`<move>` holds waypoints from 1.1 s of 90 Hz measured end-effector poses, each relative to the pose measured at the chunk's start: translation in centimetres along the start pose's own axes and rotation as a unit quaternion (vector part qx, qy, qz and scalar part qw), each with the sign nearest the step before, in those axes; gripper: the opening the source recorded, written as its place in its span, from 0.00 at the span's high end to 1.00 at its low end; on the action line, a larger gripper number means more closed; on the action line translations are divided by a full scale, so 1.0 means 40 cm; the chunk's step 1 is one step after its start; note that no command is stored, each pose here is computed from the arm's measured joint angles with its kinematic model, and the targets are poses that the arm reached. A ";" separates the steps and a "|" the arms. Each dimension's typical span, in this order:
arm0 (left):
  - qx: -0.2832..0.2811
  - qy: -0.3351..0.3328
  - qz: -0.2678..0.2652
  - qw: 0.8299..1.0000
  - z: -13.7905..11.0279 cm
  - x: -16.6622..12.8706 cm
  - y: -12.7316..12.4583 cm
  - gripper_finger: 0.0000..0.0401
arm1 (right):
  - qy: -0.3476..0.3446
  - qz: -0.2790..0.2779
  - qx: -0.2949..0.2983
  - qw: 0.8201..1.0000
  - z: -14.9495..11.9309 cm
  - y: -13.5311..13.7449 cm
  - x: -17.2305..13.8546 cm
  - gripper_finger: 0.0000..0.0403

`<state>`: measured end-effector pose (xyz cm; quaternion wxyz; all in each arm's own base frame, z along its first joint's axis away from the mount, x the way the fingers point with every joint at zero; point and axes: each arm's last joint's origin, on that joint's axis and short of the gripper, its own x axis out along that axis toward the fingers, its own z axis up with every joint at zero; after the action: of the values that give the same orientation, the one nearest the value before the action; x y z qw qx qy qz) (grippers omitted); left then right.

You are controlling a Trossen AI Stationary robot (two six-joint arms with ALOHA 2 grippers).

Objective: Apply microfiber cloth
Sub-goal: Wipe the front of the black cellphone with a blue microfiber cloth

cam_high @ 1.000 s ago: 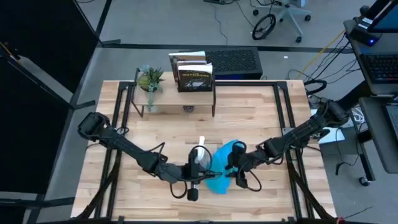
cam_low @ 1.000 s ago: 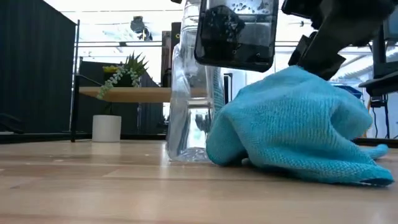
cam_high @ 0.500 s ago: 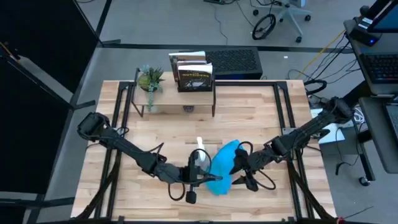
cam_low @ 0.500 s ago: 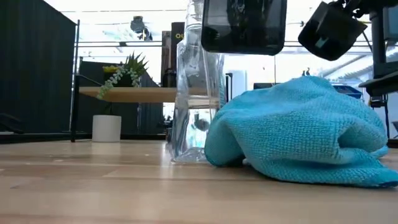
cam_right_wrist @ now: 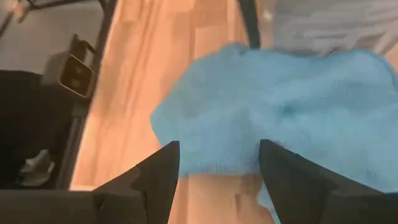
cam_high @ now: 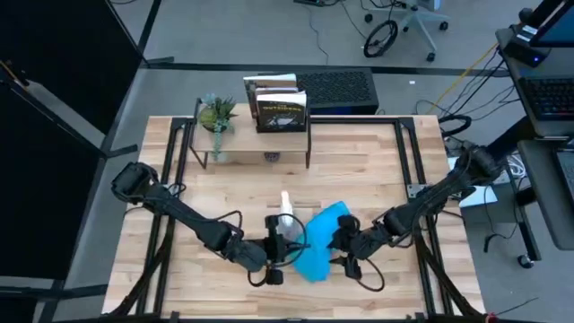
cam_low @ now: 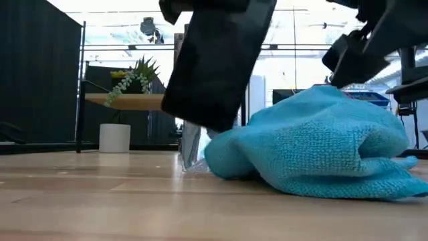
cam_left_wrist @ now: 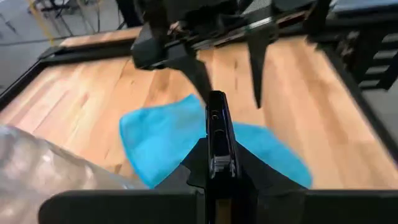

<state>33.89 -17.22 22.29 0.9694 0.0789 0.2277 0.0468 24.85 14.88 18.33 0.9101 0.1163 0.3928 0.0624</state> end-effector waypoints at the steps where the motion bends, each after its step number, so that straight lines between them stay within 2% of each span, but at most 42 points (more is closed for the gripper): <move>1: 0.002 0.002 0.001 1.000 -0.001 0.000 0.000 0.97 | 0.000 0.000 0.000 1.000 -0.001 0.000 0.004 0.50; 17: 0.031 0.051 0.025 0.998 -0.028 -0.001 0.010 0.97 | 0.010 -0.007 -0.003 1.000 -0.017 -0.001 0.049 0.50; 28: 0.020 0.077 0.036 0.996 -0.037 -0.012 0.019 0.97 | 0.018 -0.009 -0.003 1.000 -0.024 -0.003 0.059 0.50; 47: -0.005 0.041 0.031 0.999 0.009 -0.068 0.026 0.97 | -0.016 0.007 -0.019 1.000 0.007 0.003 0.008 0.50; 62: -0.030 0.037 0.048 0.998 0.016 -0.089 0.031 0.97 | -0.058 -0.014 -0.052 0.997 0.029 0.002 -0.029 0.50; 77: -0.060 0.031 0.066 0.995 -0.011 -0.101 0.011 0.97 | -0.067 -0.022 -0.107 0.992 0.040 -0.008 -0.028 0.50; 99: -0.128 0.015 0.087 0.988 -0.074 -0.137 -0.037 0.97 | -0.073 -0.027 -0.083 0.994 0.052 -0.025 -0.019 0.50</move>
<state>27.73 -18.96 21.79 0.9603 -0.0275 0.2266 0.1606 25.87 13.42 19.96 0.9441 0.0337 0.3220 0.0613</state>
